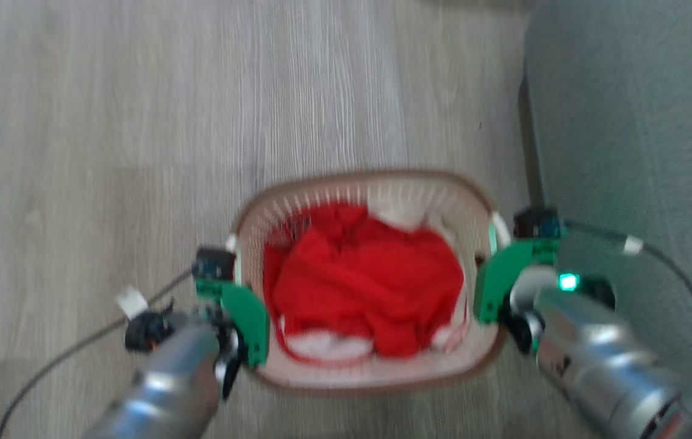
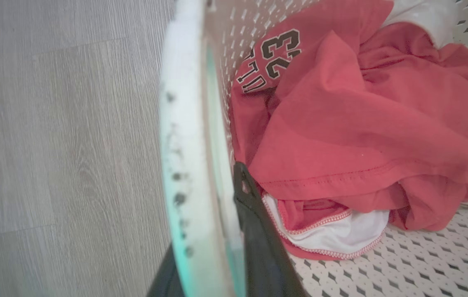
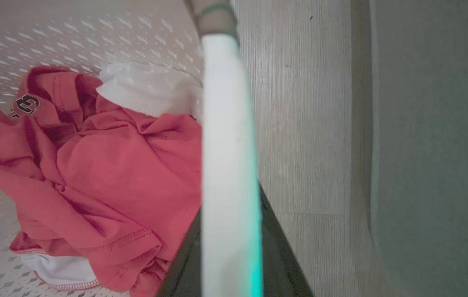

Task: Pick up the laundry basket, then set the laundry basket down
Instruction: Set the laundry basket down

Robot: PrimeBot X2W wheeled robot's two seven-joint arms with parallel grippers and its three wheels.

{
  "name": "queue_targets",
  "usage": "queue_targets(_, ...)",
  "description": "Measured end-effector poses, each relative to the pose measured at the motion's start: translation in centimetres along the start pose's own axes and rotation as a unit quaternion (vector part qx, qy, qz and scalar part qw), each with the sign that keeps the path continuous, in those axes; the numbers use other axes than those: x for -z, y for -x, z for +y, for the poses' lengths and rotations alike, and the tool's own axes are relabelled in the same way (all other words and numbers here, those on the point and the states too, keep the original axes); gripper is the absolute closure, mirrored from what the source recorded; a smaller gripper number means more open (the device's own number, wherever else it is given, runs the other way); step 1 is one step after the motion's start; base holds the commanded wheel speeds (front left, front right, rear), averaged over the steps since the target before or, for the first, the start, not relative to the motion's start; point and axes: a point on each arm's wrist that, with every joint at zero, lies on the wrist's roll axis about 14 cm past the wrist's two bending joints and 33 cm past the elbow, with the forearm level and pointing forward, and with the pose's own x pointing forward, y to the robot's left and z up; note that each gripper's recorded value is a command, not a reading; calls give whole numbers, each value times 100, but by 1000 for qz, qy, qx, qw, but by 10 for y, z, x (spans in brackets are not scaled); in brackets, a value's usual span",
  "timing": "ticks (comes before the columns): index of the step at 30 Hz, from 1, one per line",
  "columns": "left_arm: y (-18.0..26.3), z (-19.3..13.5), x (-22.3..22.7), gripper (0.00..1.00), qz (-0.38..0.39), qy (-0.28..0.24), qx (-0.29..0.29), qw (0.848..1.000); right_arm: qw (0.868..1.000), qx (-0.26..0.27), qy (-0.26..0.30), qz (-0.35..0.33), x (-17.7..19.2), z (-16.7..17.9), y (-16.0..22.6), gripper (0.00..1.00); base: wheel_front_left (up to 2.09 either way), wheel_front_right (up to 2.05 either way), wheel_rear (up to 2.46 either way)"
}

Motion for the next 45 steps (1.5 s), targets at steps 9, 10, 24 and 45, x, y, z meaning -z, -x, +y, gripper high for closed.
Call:
queue_targets(9, -62, 19, -39, 100, -14, -16, -3, 1000, 1000, -1, 10, -12, -35, -20, -63, 100, 0, 0, 0)
queue_targets(10, -69, 21, -41, 100, -13, -16, -3, 1000, 1000, -1, 11, -11, -37, -24, -71, 100, 0, 0, 0)
queue_targets(24, -150, 33, 2, 100, 41, -16, 7, 999, 999, 15, -10, 45, 17, -68, -146, 100, 0, 0, 0)
queue_targets(45, -174, 36, 24, 100, 58, -14, 9, 998, 998, 26, -13, 55, 36, -85, -170, 100, 0, 0, 0)
